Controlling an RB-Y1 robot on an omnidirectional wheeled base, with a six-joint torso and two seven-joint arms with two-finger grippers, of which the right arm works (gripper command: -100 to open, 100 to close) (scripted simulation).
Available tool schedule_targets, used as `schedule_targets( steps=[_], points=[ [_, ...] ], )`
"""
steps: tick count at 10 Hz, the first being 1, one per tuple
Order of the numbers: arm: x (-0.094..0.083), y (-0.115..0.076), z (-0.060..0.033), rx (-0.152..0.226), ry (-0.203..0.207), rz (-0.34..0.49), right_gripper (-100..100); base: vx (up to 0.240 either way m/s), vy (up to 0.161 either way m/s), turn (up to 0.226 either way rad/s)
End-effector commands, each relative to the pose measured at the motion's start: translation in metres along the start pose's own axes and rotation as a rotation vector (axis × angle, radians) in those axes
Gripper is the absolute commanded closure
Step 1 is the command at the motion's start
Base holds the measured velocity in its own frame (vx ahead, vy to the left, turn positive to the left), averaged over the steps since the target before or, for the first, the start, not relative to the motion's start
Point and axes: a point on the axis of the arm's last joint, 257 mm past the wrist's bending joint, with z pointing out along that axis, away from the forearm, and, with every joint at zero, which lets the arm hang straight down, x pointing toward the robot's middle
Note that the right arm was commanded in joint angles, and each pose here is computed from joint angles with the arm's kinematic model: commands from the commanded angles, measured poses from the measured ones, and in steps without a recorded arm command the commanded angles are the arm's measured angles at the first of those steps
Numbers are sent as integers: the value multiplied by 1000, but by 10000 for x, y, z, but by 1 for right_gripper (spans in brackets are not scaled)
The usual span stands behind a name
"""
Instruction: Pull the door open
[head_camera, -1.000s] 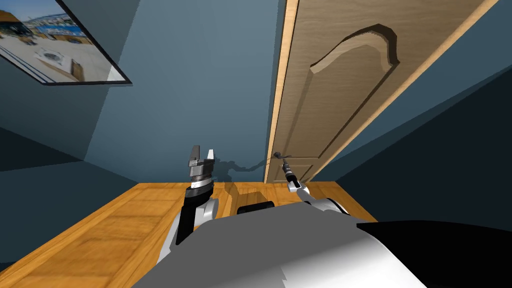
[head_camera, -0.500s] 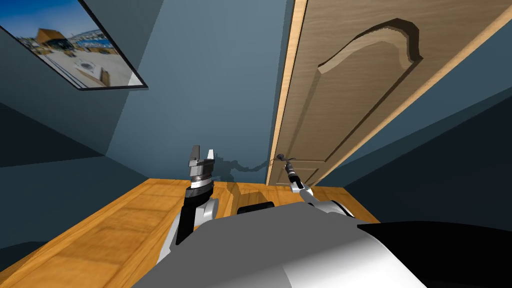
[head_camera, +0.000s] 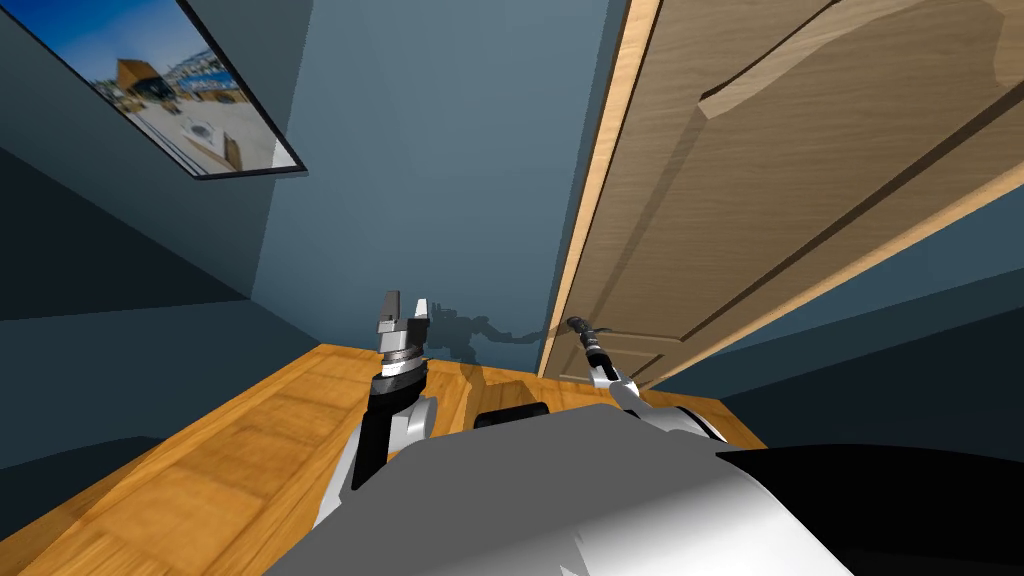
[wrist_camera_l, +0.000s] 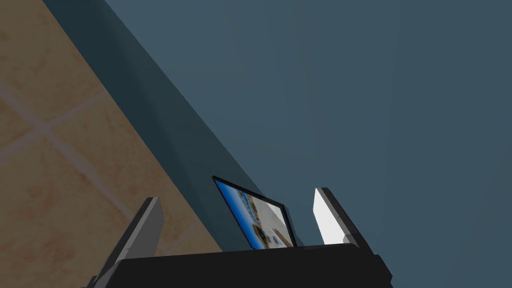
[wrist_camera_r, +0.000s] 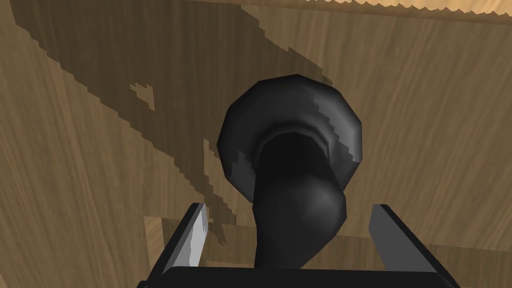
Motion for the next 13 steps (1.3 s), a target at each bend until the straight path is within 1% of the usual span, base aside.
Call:
schedule_targets(
  steps=[1, 2, 7, 8, 10, 13],
  points=[
    [0, 0, 0, 0, 0, 0, -100, 18, -5, -2],
    [0, 0, 0, 0, 0, 0, 100, 0, 0, 0],
    [0, 0, 0, 0, 0, 0, 100, -3, -1, -1],
    [10, -12, -20, 2, 14, 1, 100, -103, -45, 98],
    [28, -6, -30, -1, 29, 0, 100, -170, -36, 88],
    [72, 4, -59, -6, 65, -2, 100, -203, -39, 99]
  ],
)
